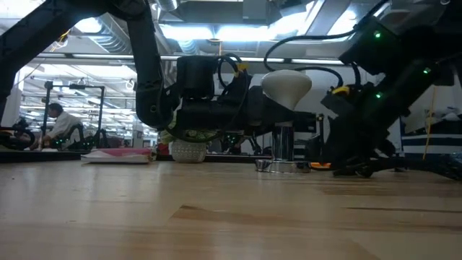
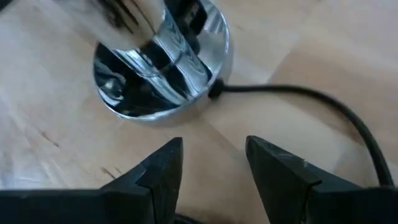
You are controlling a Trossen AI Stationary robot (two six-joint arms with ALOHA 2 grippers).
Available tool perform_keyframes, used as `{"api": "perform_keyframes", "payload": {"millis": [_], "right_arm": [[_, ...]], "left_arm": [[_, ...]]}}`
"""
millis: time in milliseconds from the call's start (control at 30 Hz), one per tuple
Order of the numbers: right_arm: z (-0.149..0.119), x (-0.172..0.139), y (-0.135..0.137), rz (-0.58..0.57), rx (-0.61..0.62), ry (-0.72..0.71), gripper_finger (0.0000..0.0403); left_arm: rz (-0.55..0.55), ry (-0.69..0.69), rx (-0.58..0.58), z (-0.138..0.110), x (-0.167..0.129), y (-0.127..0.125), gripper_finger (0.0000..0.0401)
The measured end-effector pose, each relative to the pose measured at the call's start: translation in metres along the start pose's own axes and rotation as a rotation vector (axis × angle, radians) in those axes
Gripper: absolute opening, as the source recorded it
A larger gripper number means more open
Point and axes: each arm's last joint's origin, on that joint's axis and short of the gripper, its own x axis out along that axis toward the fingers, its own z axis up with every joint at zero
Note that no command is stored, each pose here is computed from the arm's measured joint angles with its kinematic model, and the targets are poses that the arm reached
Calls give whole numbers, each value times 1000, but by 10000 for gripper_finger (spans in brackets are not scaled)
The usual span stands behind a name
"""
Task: Screw lightbulb
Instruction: Remove the lightbulb from the lamp
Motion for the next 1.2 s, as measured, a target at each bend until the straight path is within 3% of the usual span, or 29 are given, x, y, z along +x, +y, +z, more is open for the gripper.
{"api": "perform_keyframes", "payload": {"millis": [333, 1000, 1200], "right_arm": [[-9, 15, -3, -139, 33, -119, 188], [-13, 31, -7, -234, 40, -285, 188], [-4, 34, -16, -281, 77, -307, 188]], "left_arm": [[-3, -2, 28, 0, 0, -2, 159], [-13, -1, 24, -1, 1, -8, 159], [-14, -1, 23, -1, 1, -9, 159]]}}
